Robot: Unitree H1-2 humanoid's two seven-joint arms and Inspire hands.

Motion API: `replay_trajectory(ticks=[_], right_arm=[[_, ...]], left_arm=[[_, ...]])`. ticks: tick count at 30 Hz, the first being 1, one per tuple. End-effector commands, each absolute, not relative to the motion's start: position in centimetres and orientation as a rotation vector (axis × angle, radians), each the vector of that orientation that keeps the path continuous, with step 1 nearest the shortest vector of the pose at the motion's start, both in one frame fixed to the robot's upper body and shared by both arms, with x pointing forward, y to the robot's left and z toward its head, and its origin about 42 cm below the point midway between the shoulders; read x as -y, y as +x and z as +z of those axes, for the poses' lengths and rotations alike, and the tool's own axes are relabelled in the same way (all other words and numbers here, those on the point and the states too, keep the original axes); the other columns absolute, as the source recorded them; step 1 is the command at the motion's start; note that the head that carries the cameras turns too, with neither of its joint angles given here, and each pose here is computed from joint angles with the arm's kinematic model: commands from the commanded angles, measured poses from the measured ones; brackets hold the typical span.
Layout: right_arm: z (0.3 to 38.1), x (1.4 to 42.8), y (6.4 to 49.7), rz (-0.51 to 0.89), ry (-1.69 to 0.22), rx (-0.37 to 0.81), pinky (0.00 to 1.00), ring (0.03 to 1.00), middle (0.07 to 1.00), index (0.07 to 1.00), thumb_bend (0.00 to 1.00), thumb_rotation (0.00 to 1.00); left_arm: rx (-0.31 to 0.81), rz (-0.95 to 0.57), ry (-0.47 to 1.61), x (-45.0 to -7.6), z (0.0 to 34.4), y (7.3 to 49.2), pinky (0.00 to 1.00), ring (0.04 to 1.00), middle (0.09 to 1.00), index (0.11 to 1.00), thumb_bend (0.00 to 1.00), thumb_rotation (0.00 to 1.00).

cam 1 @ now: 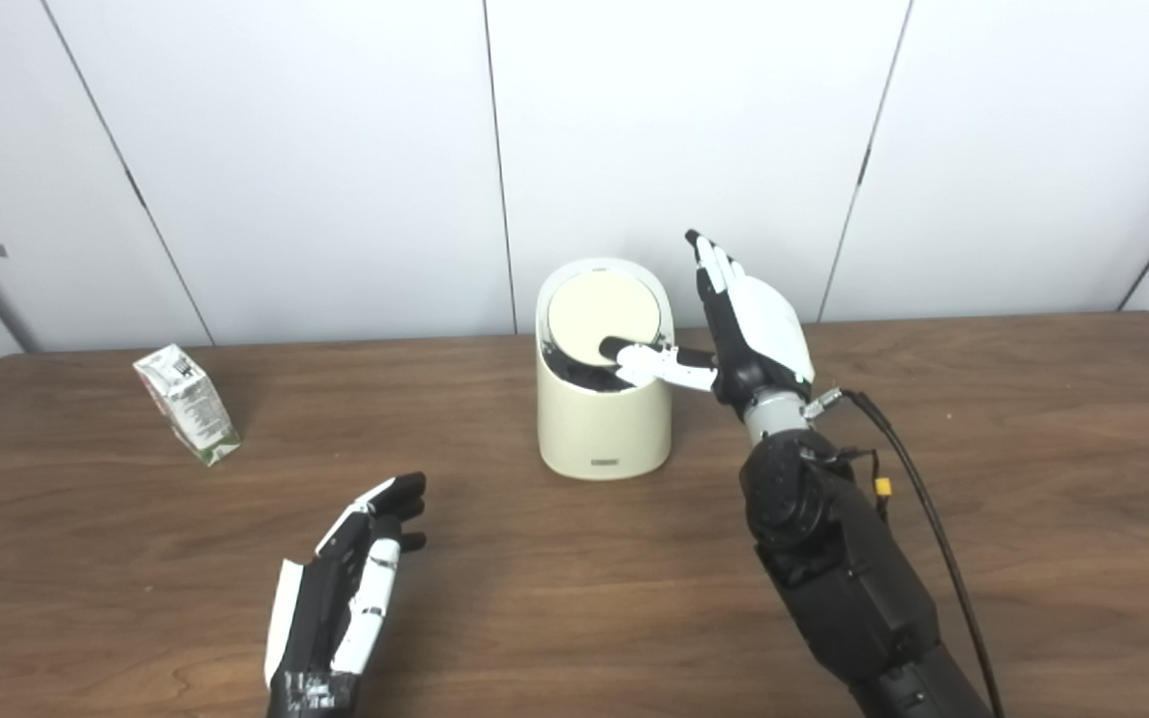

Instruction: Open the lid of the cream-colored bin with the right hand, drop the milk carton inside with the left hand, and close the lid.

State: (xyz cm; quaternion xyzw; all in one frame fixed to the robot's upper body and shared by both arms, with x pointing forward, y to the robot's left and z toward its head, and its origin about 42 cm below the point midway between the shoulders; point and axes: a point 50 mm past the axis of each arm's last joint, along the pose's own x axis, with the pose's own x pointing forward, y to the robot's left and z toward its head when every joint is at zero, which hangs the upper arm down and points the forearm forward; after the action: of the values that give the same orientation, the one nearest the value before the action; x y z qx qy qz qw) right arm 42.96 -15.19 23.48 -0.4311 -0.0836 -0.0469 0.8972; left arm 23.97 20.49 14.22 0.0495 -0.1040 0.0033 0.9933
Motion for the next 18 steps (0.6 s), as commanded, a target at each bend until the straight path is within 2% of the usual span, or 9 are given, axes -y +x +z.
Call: replay_trajectory(ticks=[1, 11, 17, 18], right_arm=[[26.07, 15.12, 43.61, -0.131, -0.893, 0.250, 1.00, 1.000, 1.000, 1.000, 0.69, 0.73], [25.78, 15.19, 43.42, -0.131, -0.896, 0.246, 1.00, 1.000, 1.000, 1.000, 0.69, 0.71], [25.94, 15.20, 43.36, -0.146, -0.932, 0.248, 1.00, 1.000, 1.000, 1.000, 0.80, 0.53], [25.97, 15.20, 43.34, -0.147, -0.931, 0.249, 1.00, 1.000, 1.000, 1.000, 0.83, 0.47]], left_arm=[[0.271, 0.011, 0.101, -20.16, 15.09, 24.28, 0.72, 0.813, 0.825, 0.817, 0.26, 0.78], [0.270, 0.010, 0.101, -20.20, 15.06, 24.28, 0.73, 0.815, 0.828, 0.820, 0.25, 0.78], [0.269, 0.008, 0.105, -20.16, 15.12, 24.23, 0.73, 0.817, 0.830, 0.820, 0.26, 0.79], [0.270, 0.008, 0.106, -20.16, 15.16, 24.23, 0.73, 0.816, 0.829, 0.819, 0.26, 0.79]])
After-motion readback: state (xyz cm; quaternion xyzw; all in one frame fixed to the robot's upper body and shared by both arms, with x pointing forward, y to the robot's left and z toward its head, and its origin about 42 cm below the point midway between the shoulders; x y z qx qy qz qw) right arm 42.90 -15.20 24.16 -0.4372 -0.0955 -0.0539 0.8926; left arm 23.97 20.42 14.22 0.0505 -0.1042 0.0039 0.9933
